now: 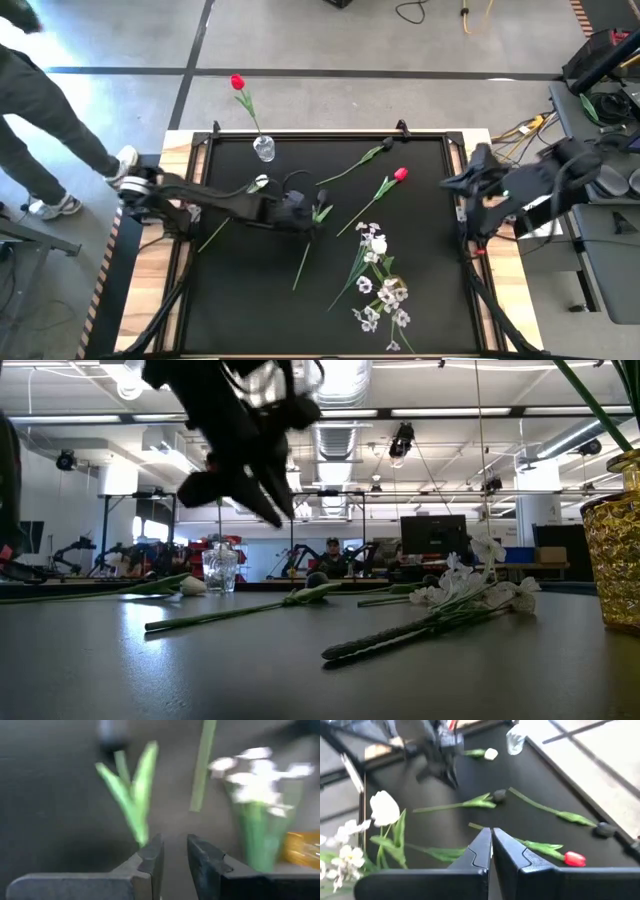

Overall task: Sort flowers into vase by color
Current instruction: Put the bottom black flower into the transparent vase, then put the white flower into the yellow vase

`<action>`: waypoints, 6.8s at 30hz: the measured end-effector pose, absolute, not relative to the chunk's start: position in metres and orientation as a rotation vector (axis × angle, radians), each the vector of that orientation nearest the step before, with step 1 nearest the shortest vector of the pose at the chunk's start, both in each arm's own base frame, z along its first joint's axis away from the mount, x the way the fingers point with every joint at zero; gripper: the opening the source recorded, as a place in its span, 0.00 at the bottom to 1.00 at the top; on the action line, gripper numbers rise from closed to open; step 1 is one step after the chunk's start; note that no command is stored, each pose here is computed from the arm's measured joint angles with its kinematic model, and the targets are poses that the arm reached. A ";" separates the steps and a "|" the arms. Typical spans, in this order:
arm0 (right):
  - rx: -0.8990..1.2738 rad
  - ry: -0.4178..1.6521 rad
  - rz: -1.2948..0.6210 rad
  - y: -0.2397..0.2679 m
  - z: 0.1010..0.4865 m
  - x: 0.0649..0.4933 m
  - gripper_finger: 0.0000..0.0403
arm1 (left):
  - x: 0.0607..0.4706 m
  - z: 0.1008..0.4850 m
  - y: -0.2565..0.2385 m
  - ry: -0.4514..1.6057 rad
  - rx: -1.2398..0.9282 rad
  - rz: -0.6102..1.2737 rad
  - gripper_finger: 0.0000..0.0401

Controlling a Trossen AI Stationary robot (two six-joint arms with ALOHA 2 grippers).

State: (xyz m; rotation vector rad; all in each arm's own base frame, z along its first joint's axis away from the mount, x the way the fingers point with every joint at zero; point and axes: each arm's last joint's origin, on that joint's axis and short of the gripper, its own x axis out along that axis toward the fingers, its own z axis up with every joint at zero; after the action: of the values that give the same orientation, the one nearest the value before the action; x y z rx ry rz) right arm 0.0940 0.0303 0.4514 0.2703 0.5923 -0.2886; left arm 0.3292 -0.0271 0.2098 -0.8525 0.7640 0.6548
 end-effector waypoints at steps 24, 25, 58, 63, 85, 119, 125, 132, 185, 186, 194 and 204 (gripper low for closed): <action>0.230 0.503 -0.263 -0.001 0.454 0.035 0.02 | 0.415 0.159 0.067 1.142 -0.836 0.916 0.30; 0.229 0.506 -0.264 -0.001 0.454 0.034 0.02 | 0.416 0.156 0.069 1.149 -0.837 0.921 0.30; 0.226 0.366 -0.504 0.007 0.462 0.062 0.02 | 0.252 0.403 0.104 0.373 -0.323 1.131 0.00; 0.212 0.379 -0.509 0.010 0.461 0.068 0.02 | 0.207 0.427 0.108 0.152 -0.227 1.203 0.00; 0.155 0.371 -0.512 0.015 0.463 0.080 0.02 | 0.171 0.355 0.146 -0.125 0.021 1.274 0.00; 0.162 0.367 -0.511 0.015 0.464 0.080 0.02 | 0.195 0.311 0.179 0.016 -0.012 1.272 0.00; 0.172 0.354 -0.509 0.016 0.465 0.081 0.02 | 0.193 0.290 0.178 0.082 -0.042 1.274 0.00; 0.173 0.353 -0.508 0.016 0.465 0.081 0.02 | 0.192 0.285 0.175 0.155 -0.041 1.244 0.07; 0.170 0.417 -0.469 0.025 0.460 0.098 0.02 | 0.360 0.279 0.099 0.920 -0.396 0.236 0.21; 0.167 0.421 -0.471 0.026 0.460 0.100 0.02 | 0.365 0.279 0.097 0.916 -0.402 0.209 0.23; 0.167 0.433 -0.475 0.029 0.458 0.105 0.02 | 0.390 0.256 0.068 0.978 -0.478 0.100 0.43; 0.256 0.423 -0.469 0.028 0.459 0.103 0.02 | 0.417 0.224 -0.023 1.022 -0.641 0.101 0.49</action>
State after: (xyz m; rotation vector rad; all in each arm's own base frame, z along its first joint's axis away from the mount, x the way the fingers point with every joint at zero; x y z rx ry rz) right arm 0.1027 0.0282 0.4586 0.2561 0.4225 -0.4695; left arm 0.4167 -0.0232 0.2244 -0.6412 1.0219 0.1006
